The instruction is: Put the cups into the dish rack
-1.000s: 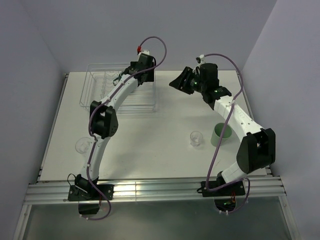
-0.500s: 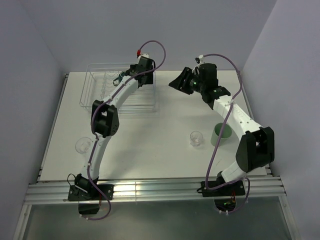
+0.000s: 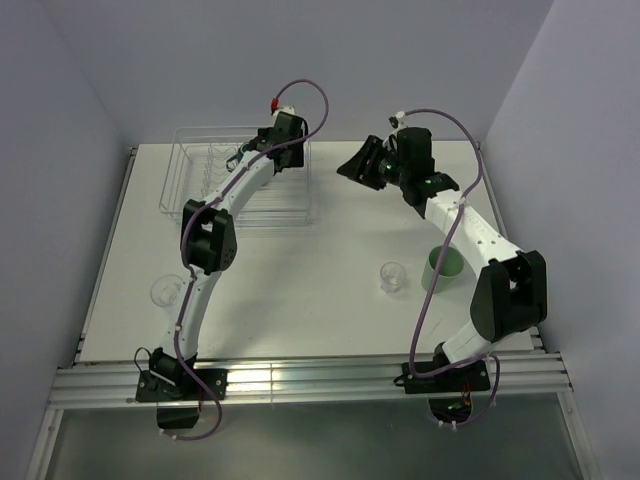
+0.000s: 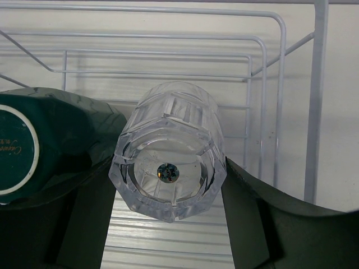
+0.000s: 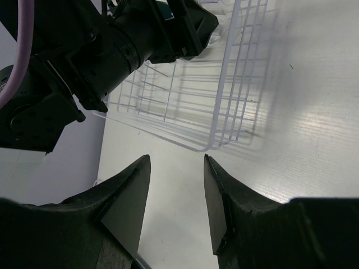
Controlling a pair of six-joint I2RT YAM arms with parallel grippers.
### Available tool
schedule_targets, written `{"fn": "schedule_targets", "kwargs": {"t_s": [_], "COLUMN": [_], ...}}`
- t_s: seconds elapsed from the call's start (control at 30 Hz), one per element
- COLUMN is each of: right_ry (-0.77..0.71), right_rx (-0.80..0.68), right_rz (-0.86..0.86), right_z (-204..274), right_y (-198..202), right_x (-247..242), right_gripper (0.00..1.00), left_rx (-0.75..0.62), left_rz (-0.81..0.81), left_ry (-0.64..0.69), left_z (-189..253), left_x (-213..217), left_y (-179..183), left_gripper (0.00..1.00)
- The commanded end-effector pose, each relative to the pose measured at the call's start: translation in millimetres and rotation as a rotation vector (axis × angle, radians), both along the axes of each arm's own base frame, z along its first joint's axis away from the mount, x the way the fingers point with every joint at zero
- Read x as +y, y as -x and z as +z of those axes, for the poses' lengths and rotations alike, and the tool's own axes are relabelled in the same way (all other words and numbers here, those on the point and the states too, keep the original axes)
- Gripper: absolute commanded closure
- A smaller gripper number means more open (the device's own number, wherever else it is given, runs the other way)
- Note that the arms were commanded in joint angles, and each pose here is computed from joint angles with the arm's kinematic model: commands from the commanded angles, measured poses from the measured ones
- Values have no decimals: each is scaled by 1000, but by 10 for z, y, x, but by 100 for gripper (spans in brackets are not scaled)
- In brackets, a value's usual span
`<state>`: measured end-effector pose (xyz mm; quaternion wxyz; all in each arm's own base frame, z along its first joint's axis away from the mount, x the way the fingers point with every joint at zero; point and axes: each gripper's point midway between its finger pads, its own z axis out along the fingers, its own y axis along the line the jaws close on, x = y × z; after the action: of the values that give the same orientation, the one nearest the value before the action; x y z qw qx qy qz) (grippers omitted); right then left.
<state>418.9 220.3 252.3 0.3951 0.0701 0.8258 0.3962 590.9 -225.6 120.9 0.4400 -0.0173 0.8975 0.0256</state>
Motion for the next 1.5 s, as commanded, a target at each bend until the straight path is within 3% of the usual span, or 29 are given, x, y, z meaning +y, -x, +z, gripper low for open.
{"fn": "schedule_targets", "kwargs": {"t_s": [0.0, 0.07, 0.33, 0.8, 1.47], "right_ry": [2, 5, 9, 9, 10], "right_rx": [-38, -38, -29, -28, -46], "right_rz": [16, 17, 19, 24, 26], "right_z": [41, 40, 7, -19, 36], "right_y": [-50, -55, -67, -65, -21], "right_x": [58, 64, 75, 86, 86], "right_gripper": [50, 50, 50, 50, 50], "left_rx": [-46, -46, -42, -52, -231], "left_rz": [-9, -11, -27, -43, -100], "left_ry": [14, 15, 26, 31, 64], "left_z": [80, 73, 56, 109, 1205], "left_x": [-21, -34, -69, -86, -285], "left_y": [-105, -103, -101, -99, 126], "left_gripper": [34, 26, 16, 14, 11]}}
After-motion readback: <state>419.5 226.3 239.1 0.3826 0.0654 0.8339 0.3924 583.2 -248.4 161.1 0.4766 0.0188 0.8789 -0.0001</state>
